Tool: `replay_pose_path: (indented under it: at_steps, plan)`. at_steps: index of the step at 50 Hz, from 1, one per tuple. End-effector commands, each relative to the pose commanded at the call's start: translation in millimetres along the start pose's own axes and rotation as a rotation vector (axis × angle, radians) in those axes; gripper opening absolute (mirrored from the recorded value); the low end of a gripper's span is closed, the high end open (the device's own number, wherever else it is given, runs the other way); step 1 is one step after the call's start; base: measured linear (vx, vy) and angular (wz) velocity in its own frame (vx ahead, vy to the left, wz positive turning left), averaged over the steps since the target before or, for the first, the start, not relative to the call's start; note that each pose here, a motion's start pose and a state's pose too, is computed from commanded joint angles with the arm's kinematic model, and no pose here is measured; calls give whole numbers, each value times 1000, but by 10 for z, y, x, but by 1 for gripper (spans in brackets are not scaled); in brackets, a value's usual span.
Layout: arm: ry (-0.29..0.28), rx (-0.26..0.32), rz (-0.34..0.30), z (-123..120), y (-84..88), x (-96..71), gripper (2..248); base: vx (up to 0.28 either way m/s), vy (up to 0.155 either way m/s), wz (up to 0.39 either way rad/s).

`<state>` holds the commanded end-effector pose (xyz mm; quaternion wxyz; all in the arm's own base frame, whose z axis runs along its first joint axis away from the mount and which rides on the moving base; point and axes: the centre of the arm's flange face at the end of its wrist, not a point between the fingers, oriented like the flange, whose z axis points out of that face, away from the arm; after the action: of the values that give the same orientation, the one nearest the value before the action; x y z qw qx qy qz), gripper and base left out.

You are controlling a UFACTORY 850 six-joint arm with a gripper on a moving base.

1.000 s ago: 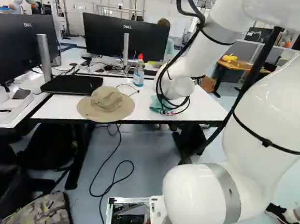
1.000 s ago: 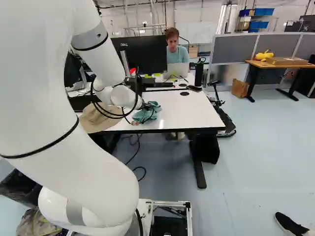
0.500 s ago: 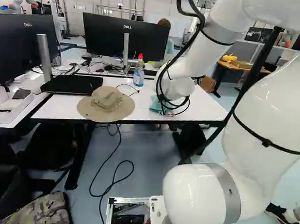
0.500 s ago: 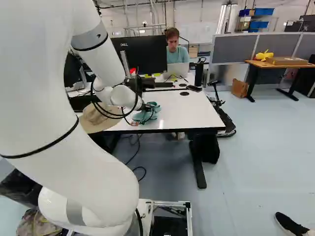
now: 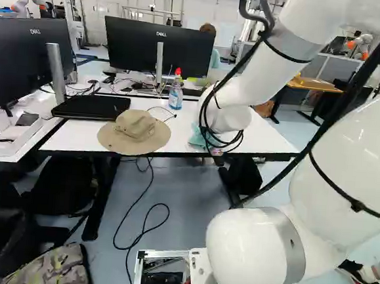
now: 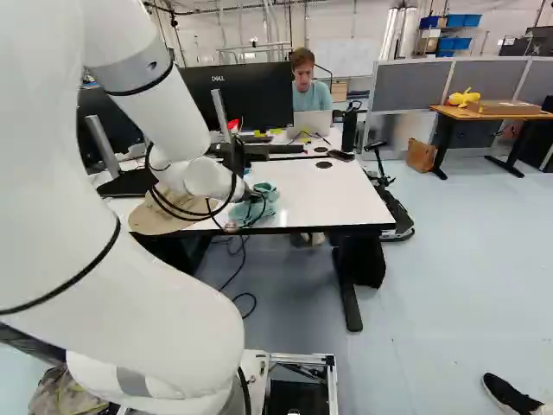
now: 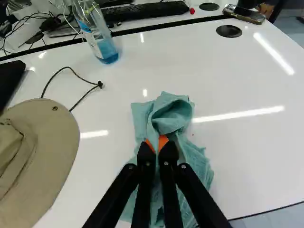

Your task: Clean the table with the green towel

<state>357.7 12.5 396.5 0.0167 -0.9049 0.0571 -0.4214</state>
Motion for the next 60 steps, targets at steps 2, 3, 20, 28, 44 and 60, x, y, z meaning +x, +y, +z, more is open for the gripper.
replay_pose_path:
  at_steps: [2, 3, 20, 28, 44, 60]
  plan:
    - [1, 0, 0, -26, 5, -25, 25, 0, 0, 0]
    - [1, 0, 0, -41, 9, -40, 25, 0, 0, 0]
    - [9, -34, 30, -165, 186, -147, 25, 0, 0, 0]
    - [11, -59, 51, -159, 294, -131, 25, 0, 0, 0]
    - [15, -110, 93, -125, 515, -72, 25, 0, 0, 0]
    - [17, -158, 134, -61, 738, 18, 25, 0, 0, 0]
